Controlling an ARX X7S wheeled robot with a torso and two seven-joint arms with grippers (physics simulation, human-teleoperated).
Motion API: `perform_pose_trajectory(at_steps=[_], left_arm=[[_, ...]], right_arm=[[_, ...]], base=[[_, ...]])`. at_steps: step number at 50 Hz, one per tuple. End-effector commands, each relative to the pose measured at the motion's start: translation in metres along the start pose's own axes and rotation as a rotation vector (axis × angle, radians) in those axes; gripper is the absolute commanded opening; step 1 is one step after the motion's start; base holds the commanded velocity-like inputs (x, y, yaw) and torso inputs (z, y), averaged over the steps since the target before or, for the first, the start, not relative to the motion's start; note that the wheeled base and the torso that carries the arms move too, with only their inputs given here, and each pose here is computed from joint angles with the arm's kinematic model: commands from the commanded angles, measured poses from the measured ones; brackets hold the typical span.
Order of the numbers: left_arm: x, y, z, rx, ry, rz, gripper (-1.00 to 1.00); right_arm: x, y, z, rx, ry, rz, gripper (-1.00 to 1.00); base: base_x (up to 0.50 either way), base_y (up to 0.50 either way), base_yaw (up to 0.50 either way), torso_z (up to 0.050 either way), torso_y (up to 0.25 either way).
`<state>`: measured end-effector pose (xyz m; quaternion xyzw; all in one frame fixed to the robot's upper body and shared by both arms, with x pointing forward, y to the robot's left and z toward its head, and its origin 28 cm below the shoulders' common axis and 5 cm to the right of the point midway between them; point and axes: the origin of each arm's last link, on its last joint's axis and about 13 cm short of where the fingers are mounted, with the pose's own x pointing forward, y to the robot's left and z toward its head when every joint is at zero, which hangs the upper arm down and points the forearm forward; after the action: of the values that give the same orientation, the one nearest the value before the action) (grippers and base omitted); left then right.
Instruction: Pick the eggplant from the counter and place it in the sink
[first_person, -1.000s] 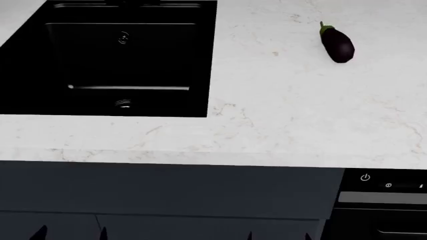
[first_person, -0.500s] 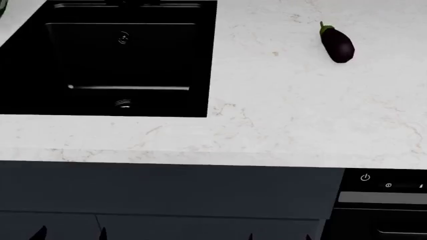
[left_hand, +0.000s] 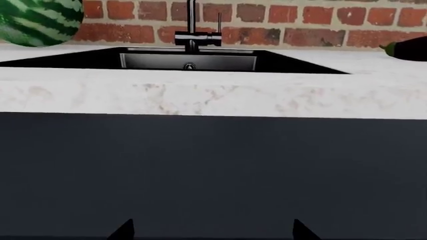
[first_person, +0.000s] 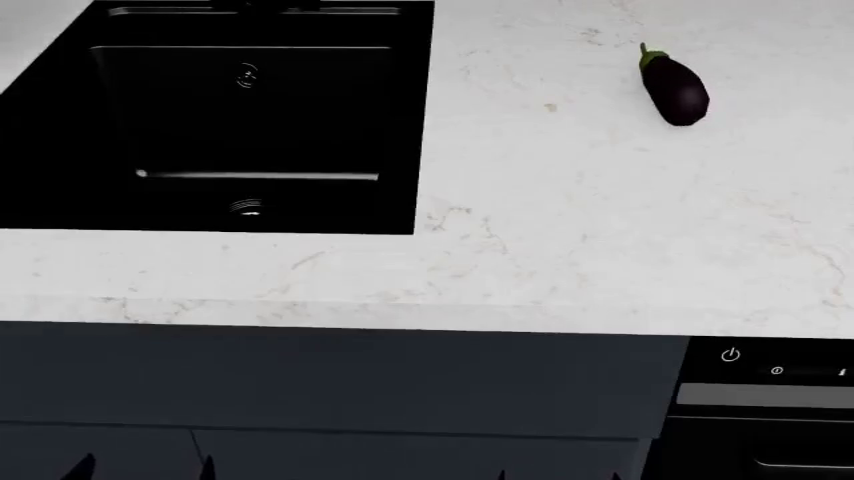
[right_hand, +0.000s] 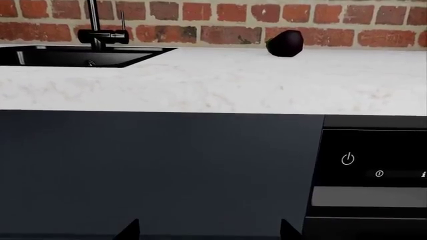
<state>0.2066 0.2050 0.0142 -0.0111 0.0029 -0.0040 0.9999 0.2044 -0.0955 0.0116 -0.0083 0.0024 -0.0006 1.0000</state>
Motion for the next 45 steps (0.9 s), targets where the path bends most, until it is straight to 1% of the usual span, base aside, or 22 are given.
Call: perform_pose_trajectory(at_steps=[1, 6, 16, 26, 31, 33, 36, 38, 42, 45], left_arm=[[-0.001, 0.000, -0.001, 0.012, 0.002, -0.011, 1.00], [0.000, 0.000, 0.001, -0.007, -0.008, -0.010, 1.00], [0.003, 0.002, 0.009, 0.014, -0.032, 0.000, 1.00], [0.003, 0.002, 0.026, 0.033, -0.096, 0.006, 1.00], [0.002, 0.002, 0.034, 0.024, -0.109, 0.003, 1.00], [0.003, 0.003, 0.036, 0.020, -0.110, 0.015, 1.00], [0.006, 0.003, 0.043, -0.007, -0.109, 0.041, 1.00], [0.008, 0.004, 0.046, 0.004, -0.117, 0.059, 1.00], [0.010, 0.005, 0.054, 0.009, -0.131, 0.049, 1.00], [0.012, 0.006, 0.059, 0.032, -0.123, 0.047, 1.00]], right_arm=[[-0.001, 0.000, 0.000, -0.004, 0.000, -0.001, 1.00], [-0.001, 0.000, 0.000, -0.006, 0.000, -0.002, 1.00], [-0.001, -0.001, 0.005, -0.011, -0.014, -0.002, 1.00], [0.000, -0.001, 0.018, -0.015, -0.061, -0.004, 1.00], [0.000, -0.001, 0.022, -0.019, -0.073, -0.001, 1.00], [0.000, -0.002, 0.026, -0.021, -0.081, -0.003, 1.00], [0.001, -0.004, 0.034, -0.034, -0.103, -0.006, 1.00], [0.002, -0.005, 0.041, -0.044, -0.122, -0.005, 1.00], [0.004, -0.007, 0.054, -0.056, -0.154, -0.011, 1.00], [0.006, -0.008, 0.061, -0.068, -0.175, -0.010, 1.00]], base=[[0.00, 0.00, 0.00, 0.000, 0.000], [0.00, 0.00, 0.00, 0.000, 0.000], [0.00, 0.00, 0.00, 0.000, 0.000], [0.00, 0.00, 0.00, 0.000, 0.000], [0.00, 0.00, 0.00, 0.000, 0.000], [0.00, 0.00, 0.00, 0.000, 0.000], [0.00, 0.00, 0.00, 0.000, 0.000], [0.00, 0.00, 0.00, 0.000, 0.000], [0.00, 0.00, 0.00, 0.000, 0.000], [0.00, 0.00, 0.00, 0.000, 0.000]])
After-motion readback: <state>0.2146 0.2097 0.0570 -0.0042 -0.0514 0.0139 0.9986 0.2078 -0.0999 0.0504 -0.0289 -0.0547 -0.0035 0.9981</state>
